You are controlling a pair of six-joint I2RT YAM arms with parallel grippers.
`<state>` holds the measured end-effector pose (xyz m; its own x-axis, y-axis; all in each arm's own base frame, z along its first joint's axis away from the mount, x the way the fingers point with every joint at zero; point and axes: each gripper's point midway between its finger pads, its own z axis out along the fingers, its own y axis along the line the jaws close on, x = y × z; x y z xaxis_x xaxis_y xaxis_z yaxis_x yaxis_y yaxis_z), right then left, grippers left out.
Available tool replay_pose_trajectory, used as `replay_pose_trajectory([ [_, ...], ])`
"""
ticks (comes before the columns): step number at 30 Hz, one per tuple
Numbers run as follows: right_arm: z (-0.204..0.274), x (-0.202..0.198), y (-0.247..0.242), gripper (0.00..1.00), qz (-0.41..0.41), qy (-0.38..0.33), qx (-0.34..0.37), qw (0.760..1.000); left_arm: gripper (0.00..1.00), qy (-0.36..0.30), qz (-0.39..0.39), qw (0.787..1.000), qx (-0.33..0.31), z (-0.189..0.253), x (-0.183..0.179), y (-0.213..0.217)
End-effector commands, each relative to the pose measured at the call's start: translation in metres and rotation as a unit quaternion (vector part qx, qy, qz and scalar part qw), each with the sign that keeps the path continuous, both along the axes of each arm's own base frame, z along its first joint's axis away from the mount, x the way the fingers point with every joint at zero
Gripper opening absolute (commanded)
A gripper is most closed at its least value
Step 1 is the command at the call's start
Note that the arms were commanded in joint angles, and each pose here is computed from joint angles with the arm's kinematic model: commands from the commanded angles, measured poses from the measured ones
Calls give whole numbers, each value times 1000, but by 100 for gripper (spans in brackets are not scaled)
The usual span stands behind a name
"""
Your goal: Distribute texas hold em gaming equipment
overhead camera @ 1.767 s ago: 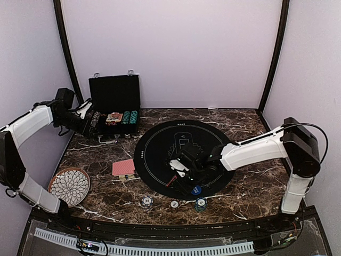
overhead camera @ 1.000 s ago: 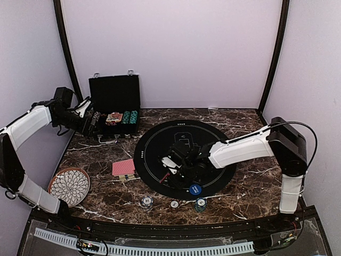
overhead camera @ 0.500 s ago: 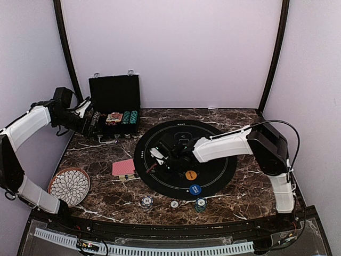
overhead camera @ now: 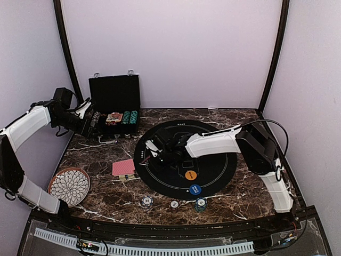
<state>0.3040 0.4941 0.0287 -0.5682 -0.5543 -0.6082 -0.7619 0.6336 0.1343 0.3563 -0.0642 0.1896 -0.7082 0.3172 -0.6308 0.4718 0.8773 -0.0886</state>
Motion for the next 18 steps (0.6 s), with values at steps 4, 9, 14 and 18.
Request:
replay_pose_trajectory([
  [4, -4, 16, 15, 22, 4, 1, 19, 1000, 99, 9, -24, 1000, -4, 2, -13, -5],
  [9, 0, 28, 17, 23, -11, 7, 37, 999, 99, 23, -40, 999, -4, -1, -18, -8],
  [14, 10, 33, 6, 36, -21, 9, 47, 999, 99, 40, -51, 998, -12, -2, -19, -12],
  [18, 33, 42, -7, 49, -32, 17, 77, 996, 99, 56, -56, 997, -20, -6, -20, -14],
])
